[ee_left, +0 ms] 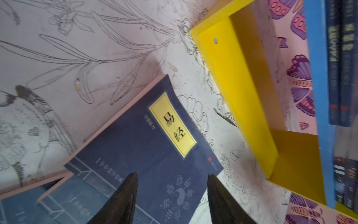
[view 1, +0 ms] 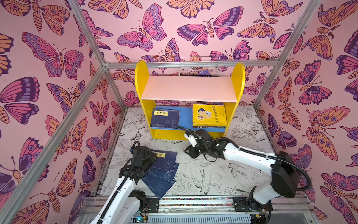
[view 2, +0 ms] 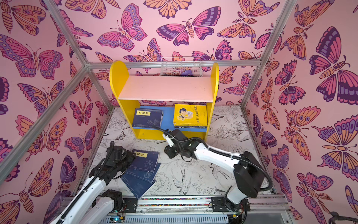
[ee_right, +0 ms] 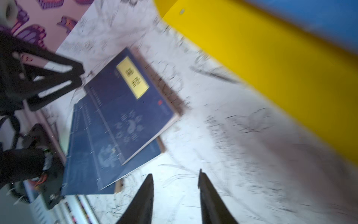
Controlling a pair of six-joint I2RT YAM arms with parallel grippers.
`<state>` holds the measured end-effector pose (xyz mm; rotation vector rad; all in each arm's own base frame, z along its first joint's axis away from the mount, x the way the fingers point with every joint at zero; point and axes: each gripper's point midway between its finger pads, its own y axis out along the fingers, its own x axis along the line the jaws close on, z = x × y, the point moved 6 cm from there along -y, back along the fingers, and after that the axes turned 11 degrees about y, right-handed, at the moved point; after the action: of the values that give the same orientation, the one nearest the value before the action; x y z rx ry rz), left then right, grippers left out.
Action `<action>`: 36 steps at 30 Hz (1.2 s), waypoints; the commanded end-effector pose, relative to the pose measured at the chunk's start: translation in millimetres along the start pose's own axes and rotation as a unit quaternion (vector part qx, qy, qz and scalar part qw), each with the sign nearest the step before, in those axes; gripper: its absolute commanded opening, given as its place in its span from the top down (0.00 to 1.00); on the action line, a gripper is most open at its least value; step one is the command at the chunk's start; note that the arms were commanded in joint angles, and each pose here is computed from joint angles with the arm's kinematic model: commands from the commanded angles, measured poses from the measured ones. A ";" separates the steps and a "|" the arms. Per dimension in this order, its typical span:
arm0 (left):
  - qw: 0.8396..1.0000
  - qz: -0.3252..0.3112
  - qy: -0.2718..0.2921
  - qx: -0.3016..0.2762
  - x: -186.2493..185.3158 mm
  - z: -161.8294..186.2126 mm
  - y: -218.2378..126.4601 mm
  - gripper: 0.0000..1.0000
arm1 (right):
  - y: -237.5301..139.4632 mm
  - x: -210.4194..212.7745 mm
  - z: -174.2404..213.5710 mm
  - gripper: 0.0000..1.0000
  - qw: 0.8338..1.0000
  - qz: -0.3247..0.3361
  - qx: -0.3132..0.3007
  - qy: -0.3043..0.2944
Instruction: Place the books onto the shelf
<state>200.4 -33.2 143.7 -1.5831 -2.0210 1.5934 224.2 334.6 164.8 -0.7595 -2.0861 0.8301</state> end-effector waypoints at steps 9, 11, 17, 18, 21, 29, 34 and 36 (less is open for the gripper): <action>0.994 -0.112 -0.005 -0.002 43.1 -15.2 28.3 0.42 | 69.4 29.8 8.6 0.34 0.987 -0.112 0.117 -0.007; 0.994 -0.108 -0.017 0.014 44.6 -11.1 38.4 0.43 | 78.2 24.2 9.0 0.34 0.987 -0.098 0.129 0.004; 0.992 -0.114 -0.030 0.046 48.9 3.2 56.5 0.45 | 90.5 7.2 9.3 0.33 0.986 -0.065 0.150 0.043; 0.992 -0.117 -0.026 0.046 48.7 5.9 58.0 0.45 | 91.1 4.9 9.2 0.33 0.985 -0.062 0.151 0.048; 0.991 -0.121 -0.015 0.048 48.6 13.2 61.5 0.45 | 95.2 -5.6 12.0 0.34 0.984 -0.045 0.159 0.067; 0.989 -0.123 -0.010 0.079 50.3 27.7 71.6 0.48 | 104.3 -8.1 9.1 0.36 0.982 -0.055 0.160 0.079; 0.989 -0.113 -0.003 0.092 45.8 31.7 73.8 0.59 | 99.0 5.8 -11.0 0.39 0.986 -0.085 0.129 0.068; 0.989 -0.109 0.000 0.095 44.3 33.3 73.9 0.63 | 92.6 12.9 -22.9 0.41 0.987 -0.093 0.112 0.063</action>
<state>231.7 -20.5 74.8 -1.3594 -2.0429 1.5779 251.5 390.1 86.8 -0.5311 -1.8014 0.9474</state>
